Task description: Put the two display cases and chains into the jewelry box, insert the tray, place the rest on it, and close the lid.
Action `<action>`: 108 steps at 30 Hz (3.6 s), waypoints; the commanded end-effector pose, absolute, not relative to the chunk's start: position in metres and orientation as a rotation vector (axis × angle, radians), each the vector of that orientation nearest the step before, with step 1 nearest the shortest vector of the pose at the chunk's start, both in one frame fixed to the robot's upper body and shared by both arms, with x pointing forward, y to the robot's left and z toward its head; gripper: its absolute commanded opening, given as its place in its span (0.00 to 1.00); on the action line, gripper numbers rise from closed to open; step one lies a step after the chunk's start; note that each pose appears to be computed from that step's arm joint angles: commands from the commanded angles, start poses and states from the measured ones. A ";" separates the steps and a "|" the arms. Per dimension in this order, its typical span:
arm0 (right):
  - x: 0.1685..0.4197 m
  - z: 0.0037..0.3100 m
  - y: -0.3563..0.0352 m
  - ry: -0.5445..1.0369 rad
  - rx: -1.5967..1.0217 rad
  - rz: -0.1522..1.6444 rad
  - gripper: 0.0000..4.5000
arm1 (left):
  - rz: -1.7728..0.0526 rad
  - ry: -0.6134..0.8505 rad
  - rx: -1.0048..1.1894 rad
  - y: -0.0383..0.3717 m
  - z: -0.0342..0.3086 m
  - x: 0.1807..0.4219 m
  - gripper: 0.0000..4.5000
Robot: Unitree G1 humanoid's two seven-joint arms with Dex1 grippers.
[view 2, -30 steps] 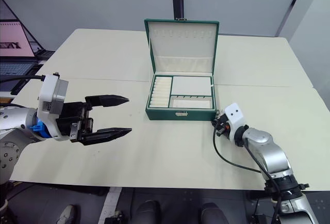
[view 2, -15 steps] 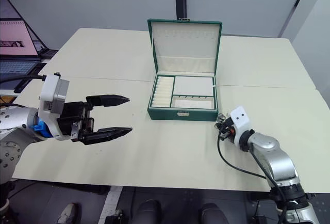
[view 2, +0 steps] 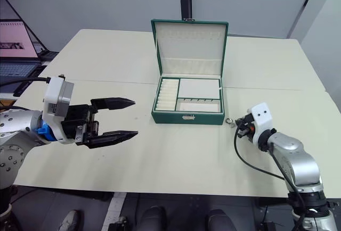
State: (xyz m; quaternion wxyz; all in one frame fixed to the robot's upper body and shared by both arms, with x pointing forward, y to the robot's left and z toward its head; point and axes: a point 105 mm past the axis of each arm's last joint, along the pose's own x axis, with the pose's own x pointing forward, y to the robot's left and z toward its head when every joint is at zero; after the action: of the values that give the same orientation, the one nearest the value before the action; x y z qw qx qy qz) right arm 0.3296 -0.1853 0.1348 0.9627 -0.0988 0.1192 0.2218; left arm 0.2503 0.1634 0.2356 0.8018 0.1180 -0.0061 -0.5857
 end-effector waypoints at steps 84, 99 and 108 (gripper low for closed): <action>0.374 0.195 -0.063 0.053 -0.296 0.882 0.08 | -1.091 -0.057 0.249 0.196 0.244 0.245 1.00; 0.339 0.214 -0.095 0.045 -0.279 0.894 0.99 | -1.084 0.000 0.308 0.194 0.234 0.257 1.00; 0.259 0.189 -0.150 0.247 -0.231 0.857 0.99 | -0.963 -0.025 0.320 0.205 0.216 0.280 1.00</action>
State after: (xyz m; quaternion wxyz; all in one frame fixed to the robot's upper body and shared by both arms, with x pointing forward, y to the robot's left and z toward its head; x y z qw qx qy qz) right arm 0.2706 -0.1488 0.1783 0.8960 -0.1032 0.1358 0.4100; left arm 0.2785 0.2035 0.2096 0.8720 0.1423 0.0046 -0.4683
